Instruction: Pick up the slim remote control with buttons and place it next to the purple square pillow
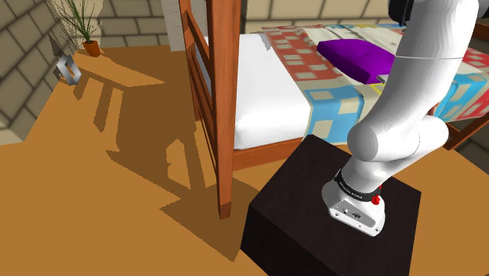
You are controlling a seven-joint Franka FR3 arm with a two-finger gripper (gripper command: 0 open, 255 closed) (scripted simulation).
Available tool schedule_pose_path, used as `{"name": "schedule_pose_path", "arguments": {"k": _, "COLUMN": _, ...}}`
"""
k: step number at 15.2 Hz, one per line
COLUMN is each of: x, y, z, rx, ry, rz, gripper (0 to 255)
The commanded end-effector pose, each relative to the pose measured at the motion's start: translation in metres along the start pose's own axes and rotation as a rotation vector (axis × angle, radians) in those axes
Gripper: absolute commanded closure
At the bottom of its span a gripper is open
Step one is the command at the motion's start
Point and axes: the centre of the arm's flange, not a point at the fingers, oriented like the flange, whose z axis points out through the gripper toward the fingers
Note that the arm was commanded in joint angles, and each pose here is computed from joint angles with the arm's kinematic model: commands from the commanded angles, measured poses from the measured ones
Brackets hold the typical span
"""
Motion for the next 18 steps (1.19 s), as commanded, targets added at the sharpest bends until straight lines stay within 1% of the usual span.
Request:
{"name": "schedule_pose_path", "arguments": {"k": 1, "x": 0.0, "y": 0.0, "z": 0.011, "rx": -0.001, "ry": 0.0, "rz": 0.0, "gripper": 255}}
{"name": "schedule_pose_path", "arguments": {"k": 16, "x": 0.0, "y": -0.001, "z": 0.09, "rx": -0.001, "ry": 0.0, "rz": 0.0, "gripper": 255}}
{"name": "schedule_pose_path", "arguments": {"k": 17, "x": 0.0, "y": -0.002, "z": 0.1, "rx": -0.001, "ry": 0.0, "rz": 0.0, "gripper": 255}}
{"name": "schedule_pose_path", "arguments": {"k": 18, "x": 0.0, "y": -0.002, "z": 0.1, "rx": -0.001, "ry": 0.0, "rz": 0.0, "gripper": 255}}
